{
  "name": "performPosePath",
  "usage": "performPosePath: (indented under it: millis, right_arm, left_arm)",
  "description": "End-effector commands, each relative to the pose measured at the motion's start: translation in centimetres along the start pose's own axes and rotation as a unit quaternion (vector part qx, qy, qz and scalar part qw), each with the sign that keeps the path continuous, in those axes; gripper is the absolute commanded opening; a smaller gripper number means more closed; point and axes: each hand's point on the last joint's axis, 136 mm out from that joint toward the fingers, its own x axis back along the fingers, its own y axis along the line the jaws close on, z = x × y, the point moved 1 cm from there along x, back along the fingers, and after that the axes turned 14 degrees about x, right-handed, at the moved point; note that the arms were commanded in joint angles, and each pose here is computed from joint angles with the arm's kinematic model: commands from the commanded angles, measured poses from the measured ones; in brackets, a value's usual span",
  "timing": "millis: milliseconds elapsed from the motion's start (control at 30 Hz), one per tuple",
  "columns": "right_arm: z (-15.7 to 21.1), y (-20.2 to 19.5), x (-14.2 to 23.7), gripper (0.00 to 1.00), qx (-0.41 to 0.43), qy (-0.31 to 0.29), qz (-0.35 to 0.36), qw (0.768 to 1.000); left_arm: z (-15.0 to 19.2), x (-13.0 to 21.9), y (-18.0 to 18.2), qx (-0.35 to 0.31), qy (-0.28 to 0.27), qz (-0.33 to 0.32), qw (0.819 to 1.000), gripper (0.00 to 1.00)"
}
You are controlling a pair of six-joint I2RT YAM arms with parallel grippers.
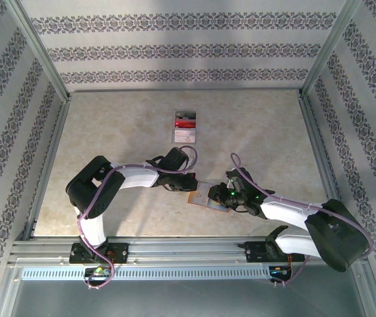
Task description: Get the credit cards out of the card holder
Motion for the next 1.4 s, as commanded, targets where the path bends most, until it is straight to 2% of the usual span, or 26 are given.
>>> performPosePath:
  millis: [0, 600, 967, 1367]
  right_arm:
    - [-0.3, 0.5, -0.3, 0.25, 0.002, -0.008, -0.005, 1.0]
    - [0.2, -0.3, -0.6, 0.22, -0.015, -0.012, -0.008, 1.0]
    - [0.7, -1.0, -1.2, 0.24, -0.02, 0.005, 0.004, 1.0]
    - [0.6, -0.9, -0.8, 0.19, -0.019, -0.007, -0.001, 1.0]
  left_arm:
    - [1.2, -0.7, 3.1, 0.005, 0.008, -0.059, 0.998, 0.0]
    - [1.3, -0.8, 3.3, 0.008, 0.01, -0.059, 0.998, 0.0]
    - [1.4, -0.8, 3.3, 0.008, 0.011, -0.06, 0.998, 0.0]
    - [1.4, -0.9, 3.6, 0.009, 0.011, -0.067, 0.998, 0.0]
